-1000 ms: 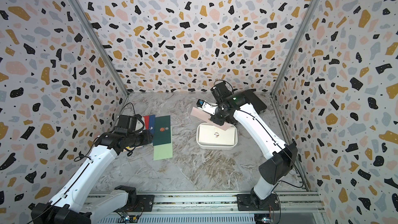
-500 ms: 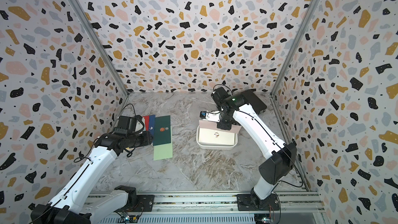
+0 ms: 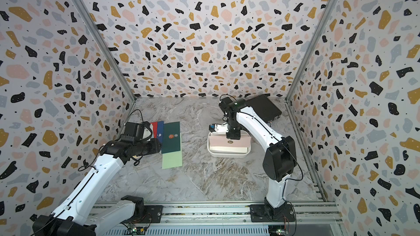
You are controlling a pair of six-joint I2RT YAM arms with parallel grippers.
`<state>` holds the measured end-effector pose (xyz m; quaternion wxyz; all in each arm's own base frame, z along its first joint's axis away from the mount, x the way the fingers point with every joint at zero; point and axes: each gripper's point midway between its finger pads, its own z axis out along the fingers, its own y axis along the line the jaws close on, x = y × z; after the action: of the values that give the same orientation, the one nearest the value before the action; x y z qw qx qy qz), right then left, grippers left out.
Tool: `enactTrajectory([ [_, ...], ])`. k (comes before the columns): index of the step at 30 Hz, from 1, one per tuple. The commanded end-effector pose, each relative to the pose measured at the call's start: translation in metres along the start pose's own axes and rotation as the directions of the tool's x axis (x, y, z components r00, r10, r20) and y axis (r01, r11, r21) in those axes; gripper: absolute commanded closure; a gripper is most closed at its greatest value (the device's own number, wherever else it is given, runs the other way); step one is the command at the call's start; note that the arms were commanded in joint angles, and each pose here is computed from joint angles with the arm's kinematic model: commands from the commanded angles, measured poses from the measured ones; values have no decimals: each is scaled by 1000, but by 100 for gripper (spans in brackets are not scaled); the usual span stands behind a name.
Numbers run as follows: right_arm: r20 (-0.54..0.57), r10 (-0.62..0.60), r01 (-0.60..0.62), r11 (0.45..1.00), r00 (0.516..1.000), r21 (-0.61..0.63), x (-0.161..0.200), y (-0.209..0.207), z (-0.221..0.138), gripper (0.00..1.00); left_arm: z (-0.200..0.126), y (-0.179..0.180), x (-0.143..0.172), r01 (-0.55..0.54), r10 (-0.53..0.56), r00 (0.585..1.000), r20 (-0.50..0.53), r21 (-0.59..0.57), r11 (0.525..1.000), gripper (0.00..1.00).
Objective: Put the sealed envelopes into the storage box
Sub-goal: Place the envelope in the storage box.
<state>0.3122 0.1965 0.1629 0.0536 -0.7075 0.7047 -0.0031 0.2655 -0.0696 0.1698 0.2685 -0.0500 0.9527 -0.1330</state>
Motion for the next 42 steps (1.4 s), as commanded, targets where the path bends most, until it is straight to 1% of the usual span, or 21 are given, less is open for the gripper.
enactTrajectory([
  [1, 46, -8, 9, 1000, 999, -28, -3, 5, -9, 100, 1, -1, 2, -17, 17, 1000, -2, 7, 1000, 58],
  [3, 65, 6, -4, 999, 998, -37, -6, 2, -5, 100, 1, -1, 2, -18, 18, 1000, -4, 8, 1000, 58],
  [8, 56, 30, -27, 998, 998, -59, -3, -3, 9, 100, 1, -1, 3, -16, 16, 1000, -6, 7, 1000, 58],
  [12, 60, 46, -43, 998, 997, -47, -3, -9, 16, 99, 2, 0, 3, -16, 16, 1000, -8, 7, 1000, 58],
  [20, 60, 80, -80, 997, 995, 2, -4, -22, 18, 79, 3, 1, 4, -15, 15, 1000, -11, 1, 1000, 57],
  [24, 68, 114, -117, 992, 991, 46, -5, -31, 13, 74, 3, 1, 4, -14, 14, 1000, -13, -3, 1000, 57],
  [27, 113, 162, -173, 980, 980, 95, -11, -41, 2, 72, 4, 2, 4, -9, 9, 1000, -14, -5, 1000, 56],
  [29, 191, 226, -253, 959, 955, 128, -21, -50, -13, 71, 6, 2, 4, 5, -5, 1000, -17, -9, 1000, 56],
  [31, 313, 322, -375, 918, 894, 128, -36, -59, -33, 68, 11, 4, 7, 39, -40, 999, -37, -14, 999, 56],
  [32, 390, 370, -443, 889, 843, 115, -45, -63, -44, 66, 14, 3, 9, 60, -61, 997, -51, -13, 998, 56],
  [33, 458, 449, -542, 836, 767, 88, -53, -68, -52, 62, 18, 3, 11, 87, -88, 994, -65, -10, 996, 56],
  [34, 511, 510, -608, 793, 692, 32, -60, -69, -59, 60, 23, 3, 14, 116, -117, 990, -75, -9, 993, 56],
  [35, 556, 566, -654, 755, 609, -52, -69, -67, -64, 59, 30, 3, 18, 153, -153, 984, -87, -3, 988, 56],
  [36, 583, 629, -698, 702, 515, -141, -78, -65, -66, 59, 38, 3, 23, 185, -183, 978, -100, 3, 983, 56],
  [37, 590, 680, -724, 654, 436, -219, -86, -63, -67, 59, 44, 4, 27, 206, -205, 973, -110, 1, 979, 56],
  [38, 584, 722, -717, 622, 370, -316, -99, -56, -66, 60, 52, 7, 33, 225, -225, 967, -123, -11, 974, 56],
  [39, 563, 766, -728, 572, 311, -377, -108, -53, -61, 60, 59, 11, 38, 238, -239, 962, -130, -23, 971, 56],
  [40, 531, 802, -743, 526, 273, -414, -114, -49, -55, 60, 65, 13, 42, 245, -247, 959, -136, -32, 969, 56],
  [41, 499, 824, -737, 510, 269, -444, -124, -41, -49, 60, 71, 16, 47, 251, -255, 955, -149, -45, 967, 56],
  [42, 476, 834, -728, 508, 280, -461, -134, -34, -44, 61, 77, 19, 51, 254, -261, 952, -162, -60, 965, 56],
])
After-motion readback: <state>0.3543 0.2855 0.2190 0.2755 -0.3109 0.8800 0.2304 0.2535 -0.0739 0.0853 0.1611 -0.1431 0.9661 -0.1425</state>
